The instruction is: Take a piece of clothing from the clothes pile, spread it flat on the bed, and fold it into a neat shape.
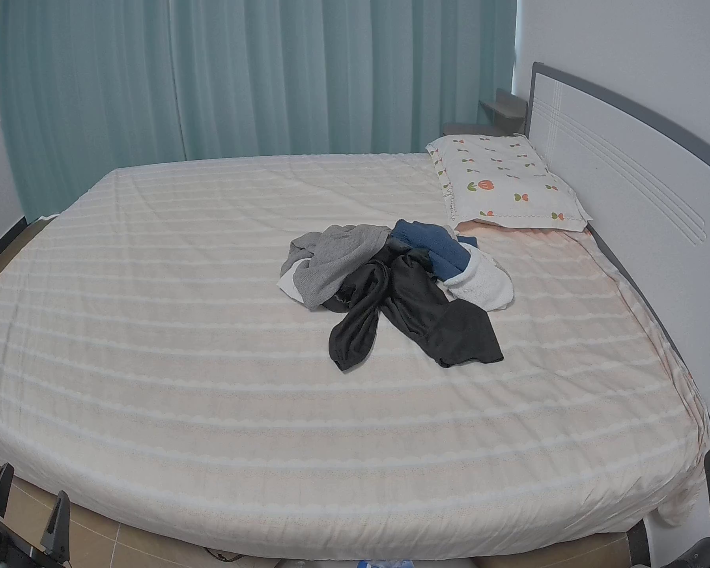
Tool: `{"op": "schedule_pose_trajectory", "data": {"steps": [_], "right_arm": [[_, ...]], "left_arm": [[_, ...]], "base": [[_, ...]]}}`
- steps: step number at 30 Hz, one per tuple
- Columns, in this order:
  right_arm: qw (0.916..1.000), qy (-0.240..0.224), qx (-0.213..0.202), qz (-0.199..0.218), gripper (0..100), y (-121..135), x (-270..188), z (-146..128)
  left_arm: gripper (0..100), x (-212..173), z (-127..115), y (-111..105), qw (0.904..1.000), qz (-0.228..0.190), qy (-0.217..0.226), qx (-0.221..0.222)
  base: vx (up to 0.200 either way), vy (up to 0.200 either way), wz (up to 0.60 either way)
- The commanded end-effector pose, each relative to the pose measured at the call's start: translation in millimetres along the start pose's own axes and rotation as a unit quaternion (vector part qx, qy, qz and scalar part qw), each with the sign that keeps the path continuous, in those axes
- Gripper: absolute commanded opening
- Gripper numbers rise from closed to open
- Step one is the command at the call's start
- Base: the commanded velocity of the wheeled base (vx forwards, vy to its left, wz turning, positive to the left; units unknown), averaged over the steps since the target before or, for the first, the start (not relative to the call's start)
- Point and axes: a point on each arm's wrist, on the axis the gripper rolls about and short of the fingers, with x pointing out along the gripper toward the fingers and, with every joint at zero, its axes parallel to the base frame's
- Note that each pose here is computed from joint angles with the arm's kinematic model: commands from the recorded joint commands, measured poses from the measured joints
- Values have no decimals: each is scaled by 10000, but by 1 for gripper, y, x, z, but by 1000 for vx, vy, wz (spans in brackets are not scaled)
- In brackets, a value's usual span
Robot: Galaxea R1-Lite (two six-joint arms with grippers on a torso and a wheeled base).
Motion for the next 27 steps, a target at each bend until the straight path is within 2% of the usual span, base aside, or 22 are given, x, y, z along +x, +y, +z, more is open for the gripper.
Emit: {"op": "schedule_pose_trajectory", "data": {"steps": [1,5,9,13,14,16,17,21,27], "right_arm": [[9899,1315,100,519,100,1,42,21],[9726,2179,125,802,100,4,74,21],[9561,2750,334,951,100,13,130,21],[9475,3007,455,992,100,22,176,10],[9425,3159,559,932,100,30,213,-2],[9411,3206,598,896,100,32,226,-8],[9409,3220,704,777,100,39,258,-21],[9406,3224,1005,341,100,58,324,-47],[9388,3233,1192,37,100,82,400,-86]], "left_arm": [[100,0,-5,0,10000,5,4,1],[100,0,-5,0,10000,5,4,1],[100,0,-5,0,10000,5,-3,1],[100,0,-5,0,10000,5,4,-7],[100,0,-5,0,10000,5,4,1],[100,0,-5,0,10000,5,4,1],[100,0,-5,0,10000,5,-3,1],[100,0,-5,0,10000,5,4,-7],[100,0,-5,0,10000,5,4,-7]], "base": [[0,0,0],[0,0,0],[0,0,0],[0,0,0],[0,0,0],[0,0,0],[0,0,0],[0,0,0],[0,0,0]]}}
